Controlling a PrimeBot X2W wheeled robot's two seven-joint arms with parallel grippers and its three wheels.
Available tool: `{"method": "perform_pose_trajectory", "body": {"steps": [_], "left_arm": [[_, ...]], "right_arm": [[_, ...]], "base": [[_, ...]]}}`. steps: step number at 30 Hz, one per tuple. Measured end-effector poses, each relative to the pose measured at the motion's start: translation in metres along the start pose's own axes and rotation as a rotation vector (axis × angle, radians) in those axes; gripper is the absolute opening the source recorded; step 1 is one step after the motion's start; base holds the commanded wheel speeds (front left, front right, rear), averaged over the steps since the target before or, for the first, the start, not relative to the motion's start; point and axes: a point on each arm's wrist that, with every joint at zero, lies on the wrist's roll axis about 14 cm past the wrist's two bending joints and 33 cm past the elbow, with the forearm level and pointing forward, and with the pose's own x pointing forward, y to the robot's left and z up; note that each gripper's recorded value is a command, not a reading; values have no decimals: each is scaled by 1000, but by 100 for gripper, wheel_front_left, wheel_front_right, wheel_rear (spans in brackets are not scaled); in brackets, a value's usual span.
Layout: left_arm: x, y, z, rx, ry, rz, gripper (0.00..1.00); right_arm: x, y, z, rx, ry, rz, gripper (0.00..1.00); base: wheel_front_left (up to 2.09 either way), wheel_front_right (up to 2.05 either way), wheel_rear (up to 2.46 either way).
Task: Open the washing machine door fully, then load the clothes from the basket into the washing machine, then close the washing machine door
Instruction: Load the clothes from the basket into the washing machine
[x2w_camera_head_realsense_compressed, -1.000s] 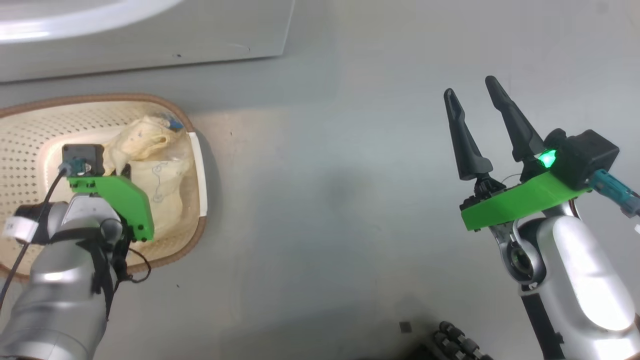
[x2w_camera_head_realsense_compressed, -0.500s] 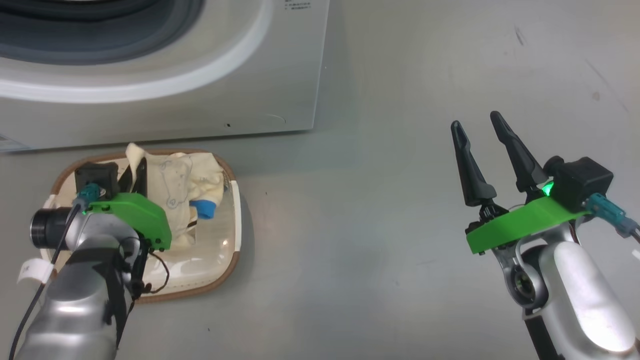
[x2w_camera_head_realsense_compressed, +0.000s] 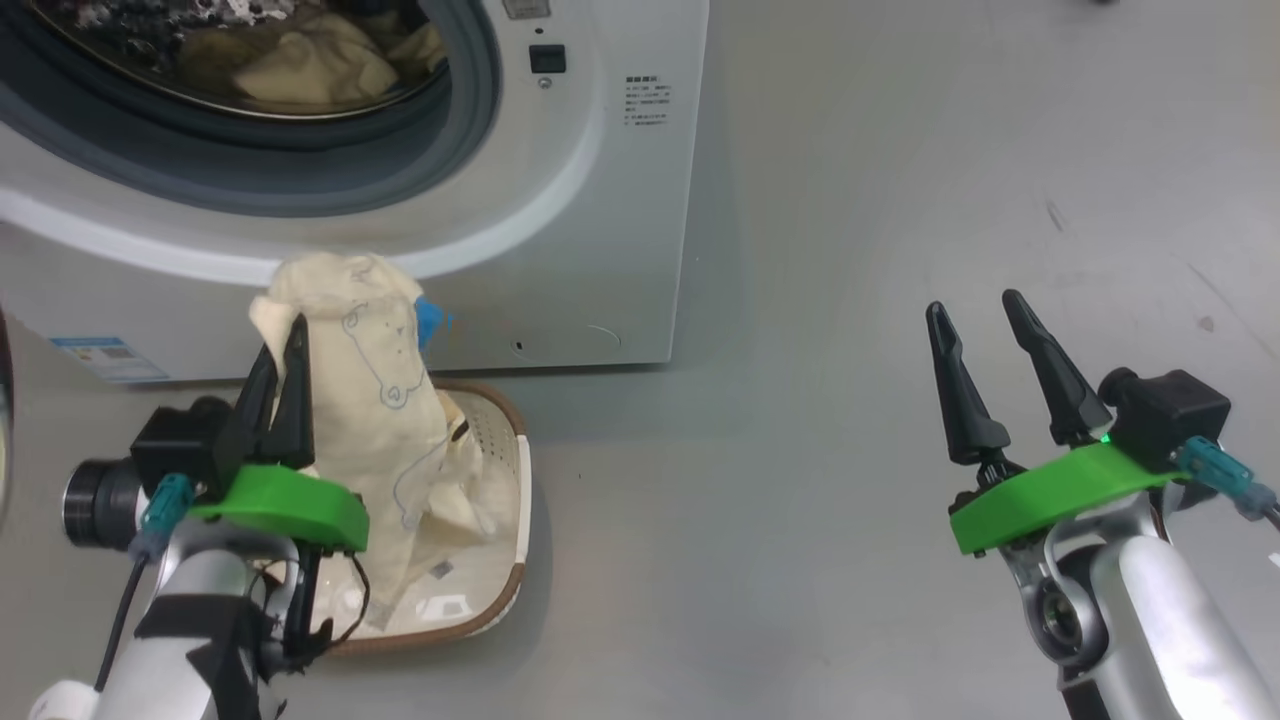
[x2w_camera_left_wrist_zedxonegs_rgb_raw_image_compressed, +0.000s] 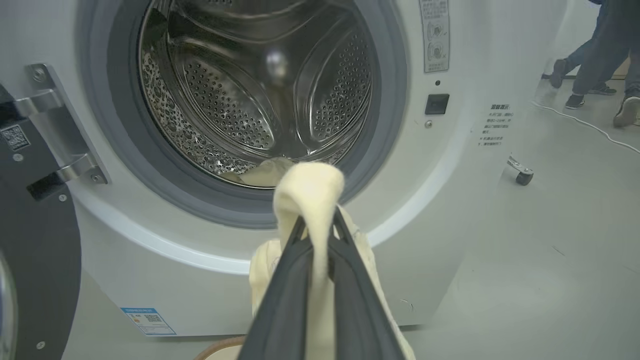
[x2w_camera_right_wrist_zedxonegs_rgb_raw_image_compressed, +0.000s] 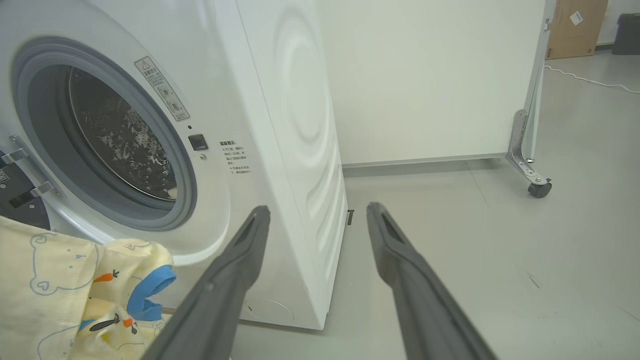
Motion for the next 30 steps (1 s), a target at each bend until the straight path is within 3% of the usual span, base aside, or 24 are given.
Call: {"method": "perform_pose_trajectory", "body": {"steps": [19,30], "left_arm": [[-83,4,31,-31,-89,58,0],[-78,6,23,-39,-72,54,0]], "right_arm": [[-33,17,21,11,-38,20,100],[-32,15,12,21,-11,10,100]], "base": [[0,0,0],[0,0,0]]}}
